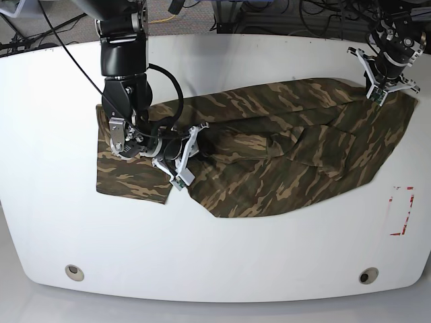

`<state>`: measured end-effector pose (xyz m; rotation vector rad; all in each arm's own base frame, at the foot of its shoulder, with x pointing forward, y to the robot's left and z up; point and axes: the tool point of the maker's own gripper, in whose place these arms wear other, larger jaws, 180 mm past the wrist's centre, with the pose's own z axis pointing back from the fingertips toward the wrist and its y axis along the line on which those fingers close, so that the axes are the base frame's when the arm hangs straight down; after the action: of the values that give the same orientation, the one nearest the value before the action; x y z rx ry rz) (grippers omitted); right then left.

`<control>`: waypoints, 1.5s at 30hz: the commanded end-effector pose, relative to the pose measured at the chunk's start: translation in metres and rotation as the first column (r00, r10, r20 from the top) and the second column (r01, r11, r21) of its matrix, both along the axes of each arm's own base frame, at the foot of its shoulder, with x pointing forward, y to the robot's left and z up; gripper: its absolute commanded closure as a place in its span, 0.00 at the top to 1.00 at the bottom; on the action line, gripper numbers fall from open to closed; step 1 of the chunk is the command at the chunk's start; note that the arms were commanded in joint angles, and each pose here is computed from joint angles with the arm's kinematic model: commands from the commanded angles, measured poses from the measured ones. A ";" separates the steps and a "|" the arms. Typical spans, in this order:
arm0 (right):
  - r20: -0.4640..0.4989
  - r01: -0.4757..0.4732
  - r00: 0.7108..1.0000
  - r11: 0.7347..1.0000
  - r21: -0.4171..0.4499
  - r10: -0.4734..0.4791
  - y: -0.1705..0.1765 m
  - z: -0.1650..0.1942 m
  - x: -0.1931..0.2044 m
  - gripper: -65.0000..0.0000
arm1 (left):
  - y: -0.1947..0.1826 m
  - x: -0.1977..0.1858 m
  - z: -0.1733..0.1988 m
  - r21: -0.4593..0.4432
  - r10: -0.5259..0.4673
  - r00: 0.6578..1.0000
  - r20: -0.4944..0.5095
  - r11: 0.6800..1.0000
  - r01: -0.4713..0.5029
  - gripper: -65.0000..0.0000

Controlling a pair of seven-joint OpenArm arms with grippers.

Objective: Fold the T-shirt properly
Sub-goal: 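Move both grippers to grasp the shirt's hem corners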

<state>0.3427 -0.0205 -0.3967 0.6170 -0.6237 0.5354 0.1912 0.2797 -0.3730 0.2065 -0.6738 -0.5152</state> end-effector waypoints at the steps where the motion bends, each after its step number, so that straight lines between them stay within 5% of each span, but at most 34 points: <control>1: 0.059 0.002 0.998 0.999 0.035 -0.004 0.003 0.019 0.013 0.12 | 0.001 0.006 0.010 0.008 -0.011 0.999 0.035 1.000 0.011 0.00; 4: 0.088 -0.004 0.996 0.999 0.039 0.000 0.004 0.027 0.012 0.00 | 0.001 0.006 0.010 0.009 -0.012 0.999 0.036 1.000 0.011 0.00; 15: 0.284 0.037 0.958 0.999 -0.011 -0.033 -0.030 0.078 0.005 0.00 | -0.004 0.026 0.023 0.008 -0.020 0.995 0.093 1.000 0.019 0.00; 23: 0.352 0.135 0.931 0.986 -0.098 -0.093 -0.082 0.095 -0.016 0.00 | -0.055 0.038 0.012 -0.053 -0.145 0.986 0.085 0.987 0.150 0.00; 40: 0.252 0.212 0.954 0.962 -0.171 -0.165 -0.116 0.067 -0.098 0.00 | -0.100 0.030 -0.012 -0.125 -0.251 0.968 0.029 0.959 0.253 0.00; 45: 0.236 0.226 0.954 0.963 -0.148 -0.187 -0.111 0.063 -0.098 0.27 | -0.098 0.030 -0.013 -0.122 -0.251 0.968 0.025 0.960 0.252 0.00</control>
<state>0.2388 -0.1301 -0.3425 0.3220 -0.7941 0.4537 0.2149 0.1807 -0.3945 -0.0010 -0.7088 -0.7075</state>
